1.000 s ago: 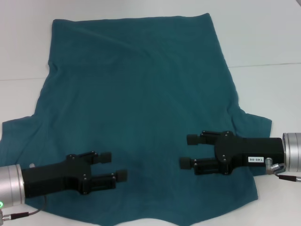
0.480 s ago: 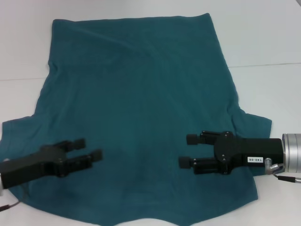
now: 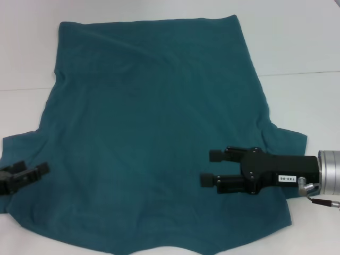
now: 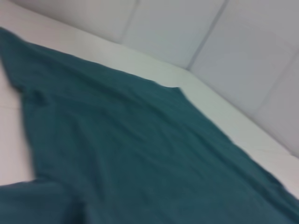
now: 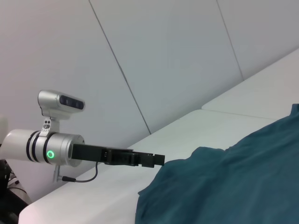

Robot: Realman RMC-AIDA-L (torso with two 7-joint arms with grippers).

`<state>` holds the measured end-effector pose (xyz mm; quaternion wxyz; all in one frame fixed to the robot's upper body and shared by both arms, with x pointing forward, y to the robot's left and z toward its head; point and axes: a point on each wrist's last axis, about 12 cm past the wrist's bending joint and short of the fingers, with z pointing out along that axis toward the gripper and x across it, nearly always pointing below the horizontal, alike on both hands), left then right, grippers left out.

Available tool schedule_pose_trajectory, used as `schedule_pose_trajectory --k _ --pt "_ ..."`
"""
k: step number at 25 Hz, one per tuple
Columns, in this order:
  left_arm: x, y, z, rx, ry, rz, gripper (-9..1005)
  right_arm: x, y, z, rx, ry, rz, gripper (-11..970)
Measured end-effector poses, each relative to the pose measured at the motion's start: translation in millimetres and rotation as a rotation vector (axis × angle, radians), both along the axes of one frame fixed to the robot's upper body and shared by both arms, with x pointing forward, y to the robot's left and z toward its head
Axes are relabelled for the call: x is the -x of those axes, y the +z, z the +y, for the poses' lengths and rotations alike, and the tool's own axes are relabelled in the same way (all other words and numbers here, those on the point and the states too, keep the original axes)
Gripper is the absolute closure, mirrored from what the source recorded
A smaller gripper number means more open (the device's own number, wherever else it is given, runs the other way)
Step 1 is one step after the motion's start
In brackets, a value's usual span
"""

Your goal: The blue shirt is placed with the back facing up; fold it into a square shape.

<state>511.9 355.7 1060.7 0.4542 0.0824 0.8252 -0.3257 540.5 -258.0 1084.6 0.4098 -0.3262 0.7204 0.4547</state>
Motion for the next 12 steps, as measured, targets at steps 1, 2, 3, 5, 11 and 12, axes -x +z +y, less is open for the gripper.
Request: schedule_pose_trajectory --k 1,2,3,5,11,12 --pt "0.6 -0.8 3.9 -0.008 0.022 0.006 138 -0.3 0.1 1.1 -0.001 0.003 0.001 44" --pt "0.8 -1.6 7.3 -0.016 0.043 0.013 138 -0.7 -0.1 2.1 -0.001 0.007 0.002 44" --pt "0.8 -2.3 9.7 -0.023 0.060 0.019 139 -1.1 -0.2 3.3 -0.001 0.009 0.003 44" --pt "-0.1 -4.5 15.1 -0.044 0.101 0.035 139 -2.5 0.2 4.9 0.001 0.010 0.001 44" --pt "-5.3 -9.5 25.8 -0.099 0.197 0.059 140 -3.0 -0.5 6.4 -0.001 0.011 0.004 44" --pt "-6.3 -10.1 27.0 -0.106 0.211 0.062 140 -3.0 -0.6 6.4 -0.001 0.010 0.004 44"
